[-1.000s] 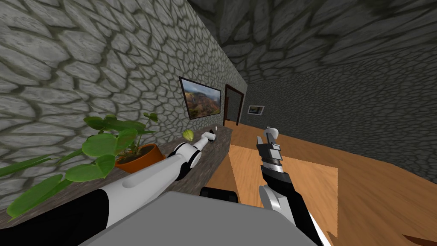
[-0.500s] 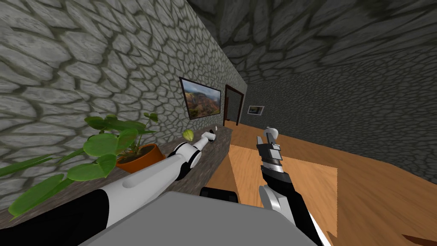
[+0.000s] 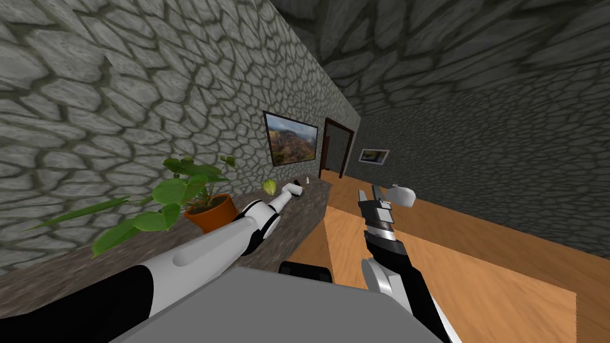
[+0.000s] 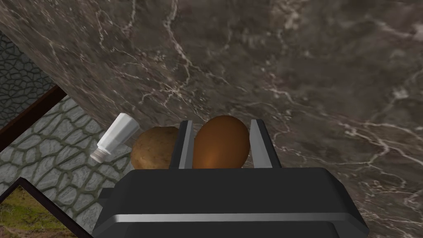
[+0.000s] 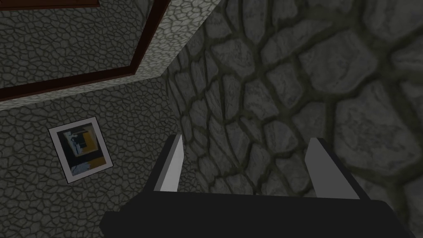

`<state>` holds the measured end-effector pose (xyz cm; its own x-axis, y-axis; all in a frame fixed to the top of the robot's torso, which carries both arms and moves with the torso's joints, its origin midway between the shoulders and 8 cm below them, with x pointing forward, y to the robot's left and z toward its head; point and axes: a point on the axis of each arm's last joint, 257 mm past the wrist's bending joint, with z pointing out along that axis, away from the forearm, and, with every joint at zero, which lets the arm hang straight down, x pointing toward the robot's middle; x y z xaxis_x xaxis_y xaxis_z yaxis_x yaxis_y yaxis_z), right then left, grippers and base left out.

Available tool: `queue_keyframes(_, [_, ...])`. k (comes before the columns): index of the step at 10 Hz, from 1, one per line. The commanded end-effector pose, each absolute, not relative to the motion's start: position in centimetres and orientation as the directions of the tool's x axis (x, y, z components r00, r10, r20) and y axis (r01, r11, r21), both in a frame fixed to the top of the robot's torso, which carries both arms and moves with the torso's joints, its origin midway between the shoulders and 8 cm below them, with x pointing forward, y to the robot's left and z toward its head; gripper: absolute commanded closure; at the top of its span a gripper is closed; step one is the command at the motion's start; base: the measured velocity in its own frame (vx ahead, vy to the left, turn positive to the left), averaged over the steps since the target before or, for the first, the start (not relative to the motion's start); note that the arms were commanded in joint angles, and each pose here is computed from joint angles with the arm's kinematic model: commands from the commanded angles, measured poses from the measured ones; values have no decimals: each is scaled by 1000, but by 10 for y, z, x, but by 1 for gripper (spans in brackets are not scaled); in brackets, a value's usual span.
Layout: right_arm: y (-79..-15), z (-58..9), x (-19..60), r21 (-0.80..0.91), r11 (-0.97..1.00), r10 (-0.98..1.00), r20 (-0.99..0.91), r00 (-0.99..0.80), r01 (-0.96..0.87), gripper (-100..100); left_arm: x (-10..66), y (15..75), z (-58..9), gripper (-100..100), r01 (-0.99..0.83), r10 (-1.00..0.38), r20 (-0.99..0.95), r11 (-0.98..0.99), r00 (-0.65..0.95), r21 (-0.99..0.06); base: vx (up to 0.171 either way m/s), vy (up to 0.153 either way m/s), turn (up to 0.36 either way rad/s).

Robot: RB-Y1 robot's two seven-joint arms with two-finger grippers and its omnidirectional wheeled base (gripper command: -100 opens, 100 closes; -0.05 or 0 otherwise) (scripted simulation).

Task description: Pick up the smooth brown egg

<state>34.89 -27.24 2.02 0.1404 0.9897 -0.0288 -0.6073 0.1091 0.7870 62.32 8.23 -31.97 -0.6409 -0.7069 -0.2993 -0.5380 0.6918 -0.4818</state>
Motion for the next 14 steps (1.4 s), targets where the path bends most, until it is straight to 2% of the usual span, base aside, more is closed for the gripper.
queue_keyframes(1, [-272, 20, 349, 787, 109, 990, -29, 140, -607, 0, 621, 73, -319, 100, -516, -687, -299, 708, -662, -481, 65, -78, 344])
queue_keyframes(6, [-272, 20, 349, 787, 109, 990, -29, 140, -607, 0, 600, 28, -313, 100, -386, -560, -302, 789, -771, -479, 52, -76, 360])
queue_keyframes(10, [-272, 20, 349, 787, 109, 990, -29, 140, -607, 0, 588, 7, -312, 100, -325, -500, -301, 816, -812, -479, 36, -93, 209])
queue_keyframes(14, [-272, 20, 349, 787, 109, 990, -29, 140, -607, 0, 557, -24, -318, 100, -224, -383, -282, 856, -880, -466, 14, -91, 310])
